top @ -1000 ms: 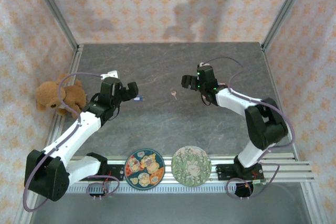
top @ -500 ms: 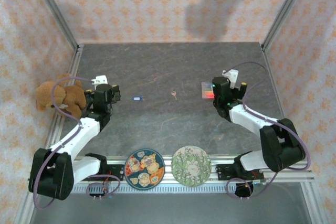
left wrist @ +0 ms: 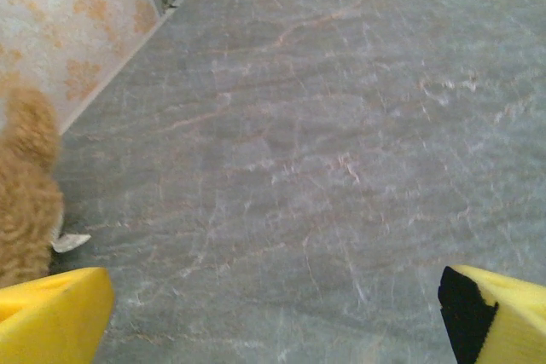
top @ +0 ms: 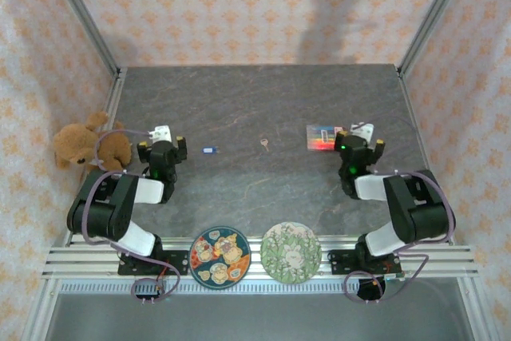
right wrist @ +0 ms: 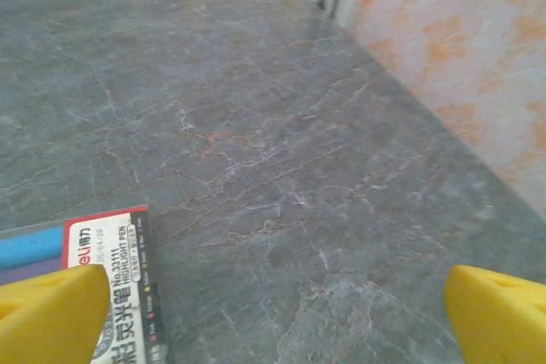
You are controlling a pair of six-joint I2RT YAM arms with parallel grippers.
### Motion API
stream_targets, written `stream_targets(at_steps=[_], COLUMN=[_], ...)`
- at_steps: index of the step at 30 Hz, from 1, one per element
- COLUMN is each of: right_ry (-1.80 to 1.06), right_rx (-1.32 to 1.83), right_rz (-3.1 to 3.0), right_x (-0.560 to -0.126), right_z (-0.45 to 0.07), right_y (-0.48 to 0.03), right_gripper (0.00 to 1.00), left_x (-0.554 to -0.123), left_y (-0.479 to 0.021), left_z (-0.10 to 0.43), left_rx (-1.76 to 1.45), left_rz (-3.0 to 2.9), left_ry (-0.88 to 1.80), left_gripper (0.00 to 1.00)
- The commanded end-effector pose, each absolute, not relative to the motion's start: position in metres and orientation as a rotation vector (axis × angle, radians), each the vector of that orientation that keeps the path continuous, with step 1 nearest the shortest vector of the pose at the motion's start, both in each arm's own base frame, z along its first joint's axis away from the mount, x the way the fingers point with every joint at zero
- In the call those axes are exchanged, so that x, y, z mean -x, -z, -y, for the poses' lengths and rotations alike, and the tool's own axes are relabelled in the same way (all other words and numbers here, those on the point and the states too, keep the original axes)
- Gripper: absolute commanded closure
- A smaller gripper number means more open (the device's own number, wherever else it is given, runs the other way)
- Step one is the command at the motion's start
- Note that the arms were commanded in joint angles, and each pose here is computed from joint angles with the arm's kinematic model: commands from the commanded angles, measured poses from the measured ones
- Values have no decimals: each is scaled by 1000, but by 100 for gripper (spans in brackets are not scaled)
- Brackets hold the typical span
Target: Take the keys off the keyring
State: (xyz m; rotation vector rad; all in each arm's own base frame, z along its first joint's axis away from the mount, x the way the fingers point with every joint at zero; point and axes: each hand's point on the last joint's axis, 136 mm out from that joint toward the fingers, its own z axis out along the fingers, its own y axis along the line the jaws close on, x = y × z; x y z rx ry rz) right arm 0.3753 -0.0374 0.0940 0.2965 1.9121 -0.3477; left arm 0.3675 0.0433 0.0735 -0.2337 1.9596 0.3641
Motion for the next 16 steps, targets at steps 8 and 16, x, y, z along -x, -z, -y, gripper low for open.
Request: stream_targets(at_steps=[8, 16], right_ry=[117, 109], right_rx=[-286, -282], right_rz=[-1947, -1946], right_x=[-393, -393], right_z=[27, 27], right_y=[-90, -90], right_gripper=[1, 1], left_x=[-381, -380], left_y=[-106, -105], left_z=[-55, -55], left_rx=[325, 326], left_rz=[-1826, -1829], left_ry=[-373, -375], left_gripper=[0, 0])
